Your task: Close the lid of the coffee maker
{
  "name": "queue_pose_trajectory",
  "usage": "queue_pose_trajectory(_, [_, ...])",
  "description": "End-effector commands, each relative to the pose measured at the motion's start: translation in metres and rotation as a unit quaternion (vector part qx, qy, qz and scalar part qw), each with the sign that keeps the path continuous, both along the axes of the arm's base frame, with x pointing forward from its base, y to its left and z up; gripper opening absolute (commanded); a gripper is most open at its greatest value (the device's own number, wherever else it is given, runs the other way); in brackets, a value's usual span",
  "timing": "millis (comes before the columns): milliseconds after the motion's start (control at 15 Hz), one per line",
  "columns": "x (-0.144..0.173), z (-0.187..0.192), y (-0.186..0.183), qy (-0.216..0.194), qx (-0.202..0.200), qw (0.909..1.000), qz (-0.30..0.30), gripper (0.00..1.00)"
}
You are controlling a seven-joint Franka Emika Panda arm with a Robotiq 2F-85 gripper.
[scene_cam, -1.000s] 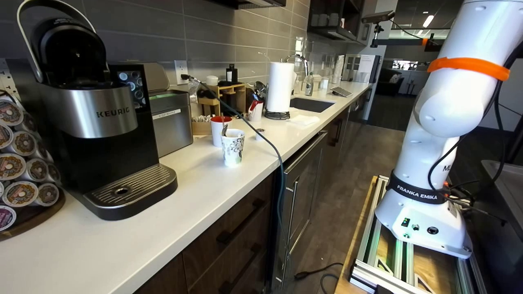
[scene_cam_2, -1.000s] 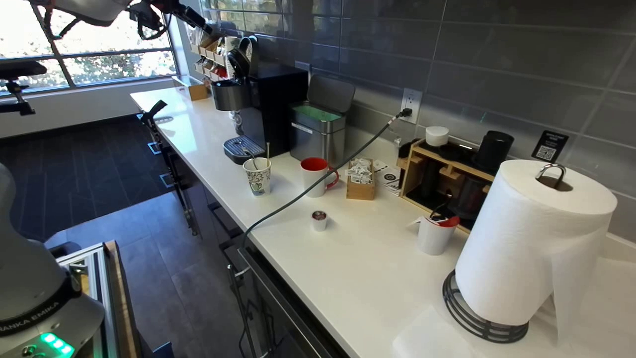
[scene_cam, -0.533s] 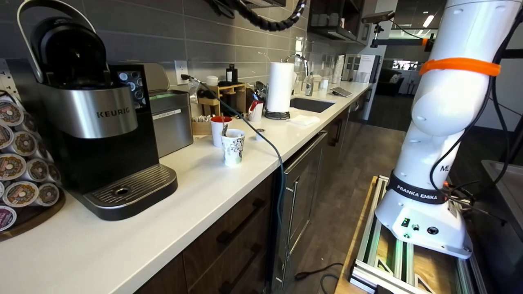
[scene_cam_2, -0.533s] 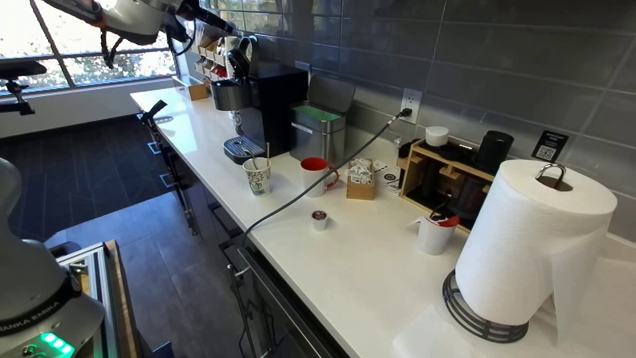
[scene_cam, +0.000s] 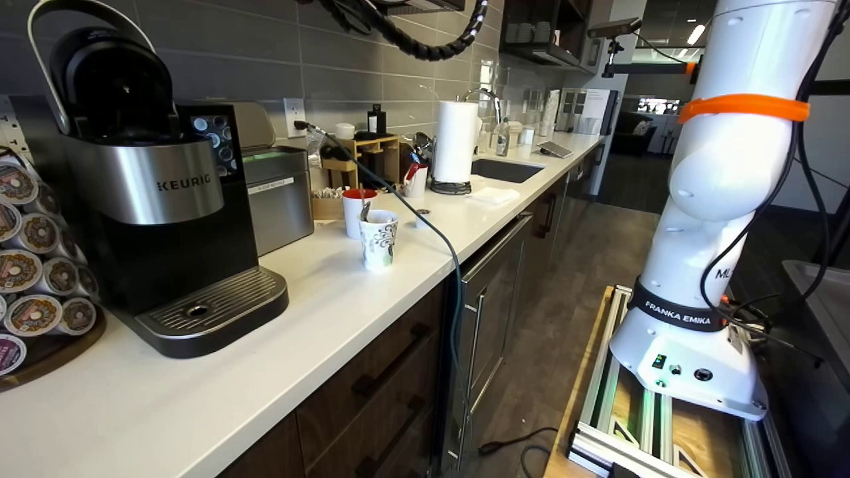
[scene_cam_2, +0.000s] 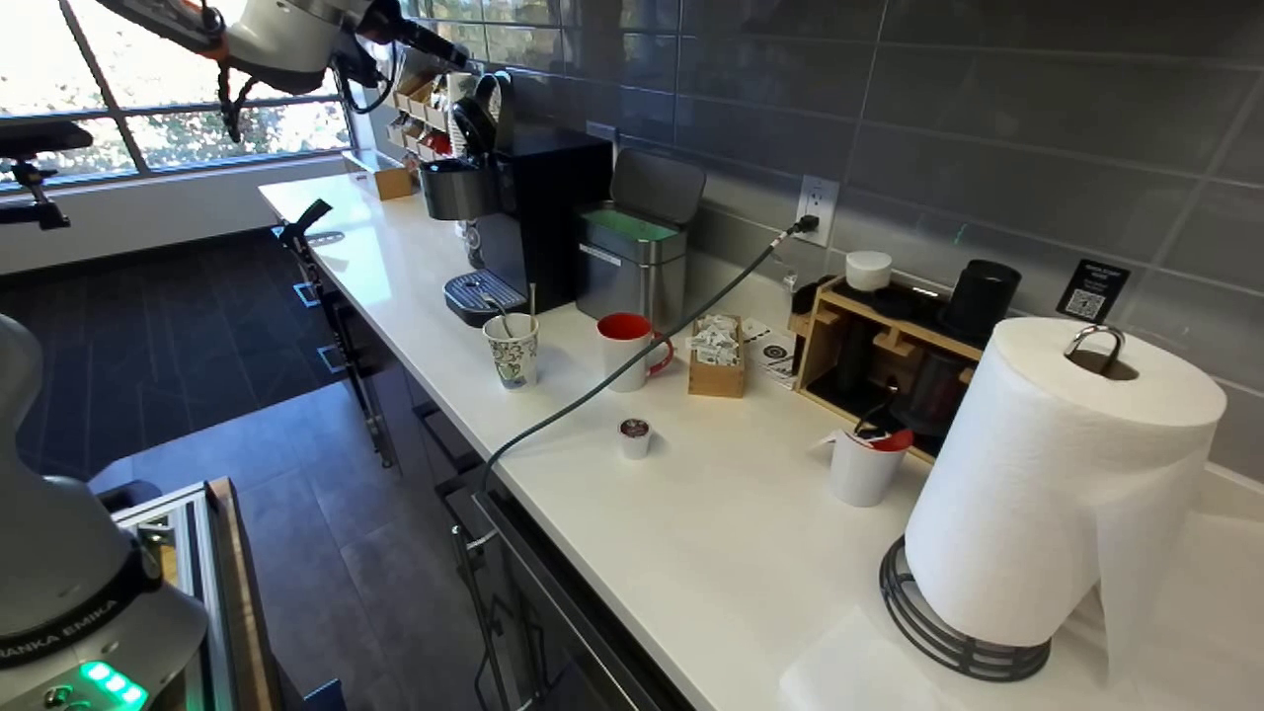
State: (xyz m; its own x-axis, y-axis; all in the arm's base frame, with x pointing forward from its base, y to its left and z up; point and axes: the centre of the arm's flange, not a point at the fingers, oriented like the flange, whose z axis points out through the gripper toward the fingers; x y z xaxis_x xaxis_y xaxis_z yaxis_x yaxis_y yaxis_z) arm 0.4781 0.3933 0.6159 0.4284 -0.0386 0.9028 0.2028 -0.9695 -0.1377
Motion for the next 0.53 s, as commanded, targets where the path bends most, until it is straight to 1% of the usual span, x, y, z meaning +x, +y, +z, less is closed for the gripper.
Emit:
queue_pose_trajectory(0, [0.017,-0.010,0.025,-0.023,0.003,0.9997,-0.007,1.00])
queue_pose_trajectory(200, [0.033,-0.015,0.031,-0.042,-0.015,0.9984,-0.034,1.00])
queue_pose_trajectory(467, [0.058,-0.021,0.035,-0.042,-0.024,0.9956,-0.080,1.00])
